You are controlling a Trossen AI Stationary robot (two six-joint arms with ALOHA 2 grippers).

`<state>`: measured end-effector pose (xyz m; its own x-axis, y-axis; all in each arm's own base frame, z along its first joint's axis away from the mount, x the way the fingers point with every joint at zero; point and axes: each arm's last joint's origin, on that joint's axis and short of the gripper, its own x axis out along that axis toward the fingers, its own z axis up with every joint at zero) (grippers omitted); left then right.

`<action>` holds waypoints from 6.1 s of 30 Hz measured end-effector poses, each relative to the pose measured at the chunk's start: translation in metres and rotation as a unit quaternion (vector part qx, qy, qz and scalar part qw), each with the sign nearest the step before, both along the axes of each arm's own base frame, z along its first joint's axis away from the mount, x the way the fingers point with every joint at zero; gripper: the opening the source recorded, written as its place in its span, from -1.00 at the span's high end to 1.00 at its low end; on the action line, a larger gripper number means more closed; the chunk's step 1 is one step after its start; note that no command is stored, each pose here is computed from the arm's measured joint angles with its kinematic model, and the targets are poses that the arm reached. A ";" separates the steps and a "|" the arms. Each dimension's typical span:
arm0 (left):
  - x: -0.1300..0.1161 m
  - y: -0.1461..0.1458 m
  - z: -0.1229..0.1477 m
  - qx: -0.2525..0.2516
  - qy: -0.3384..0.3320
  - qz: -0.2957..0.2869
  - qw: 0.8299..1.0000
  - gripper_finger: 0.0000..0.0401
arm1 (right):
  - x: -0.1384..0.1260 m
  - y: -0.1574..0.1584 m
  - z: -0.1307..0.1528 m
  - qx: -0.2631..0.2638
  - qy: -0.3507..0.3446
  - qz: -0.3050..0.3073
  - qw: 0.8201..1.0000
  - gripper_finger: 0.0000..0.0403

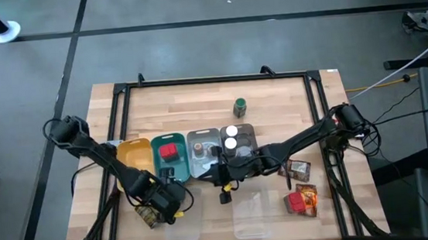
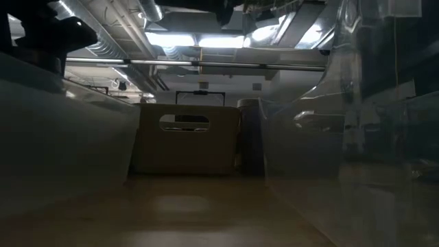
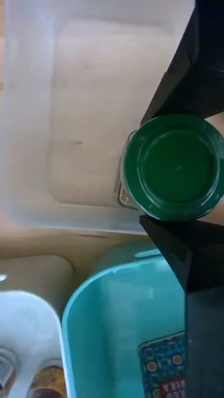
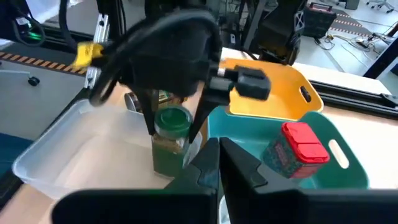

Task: Sort spices by type
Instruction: Put the bottom green seasoning bottle into the left transparent bin, then put the yellow spice seasoning into the yellow bin

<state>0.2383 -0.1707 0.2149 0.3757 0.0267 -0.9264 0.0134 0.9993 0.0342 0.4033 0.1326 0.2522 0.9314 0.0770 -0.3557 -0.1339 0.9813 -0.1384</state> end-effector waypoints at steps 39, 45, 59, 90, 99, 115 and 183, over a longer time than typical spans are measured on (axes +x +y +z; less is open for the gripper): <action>0.006 0.022 0.039 -0.120 0.067 -0.040 0.990 -0.31 | -0.026 -0.009 0.030 -0.012 0.039 -0.001 0.999 0.93; -0.027 0.034 0.055 -0.106 0.136 0.019 0.985 -0.31 | -0.026 -0.009 0.030 -0.012 0.038 -0.001 0.999 0.93; -0.061 0.021 0.063 -0.165 0.206 0.409 0.874 -0.31 | -0.026 -0.009 0.030 -0.011 0.039 0.000 0.999 0.93; -0.080 -0.035 0.036 -0.182 0.126 0.700 0.679 -0.31 | -0.028 -0.009 0.027 -0.043 0.051 0.021 0.998 0.93; -0.086 -0.059 0.010 -0.151 0.096 0.759 0.627 -0.31 | -0.028 -0.009 0.027 -0.055 0.050 0.027 0.997 0.93; -0.074 -0.074 -0.028 -0.114 0.054 0.758 0.640 -0.31 | -0.028 -0.009 0.027 -0.055 0.050 0.027 0.997 0.93; -0.065 -0.068 -0.067 -0.058 0.044 0.711 0.699 -0.31 | -0.027 -0.009 0.027 -0.055 0.050 0.027 0.997 0.93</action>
<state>0.1733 -0.2384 0.1476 -0.0136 0.2388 -0.9710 -0.9999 -0.0006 0.0138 0.3758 0.1237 0.2794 0.8866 0.0807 -0.4554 -0.2043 0.9517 -0.2290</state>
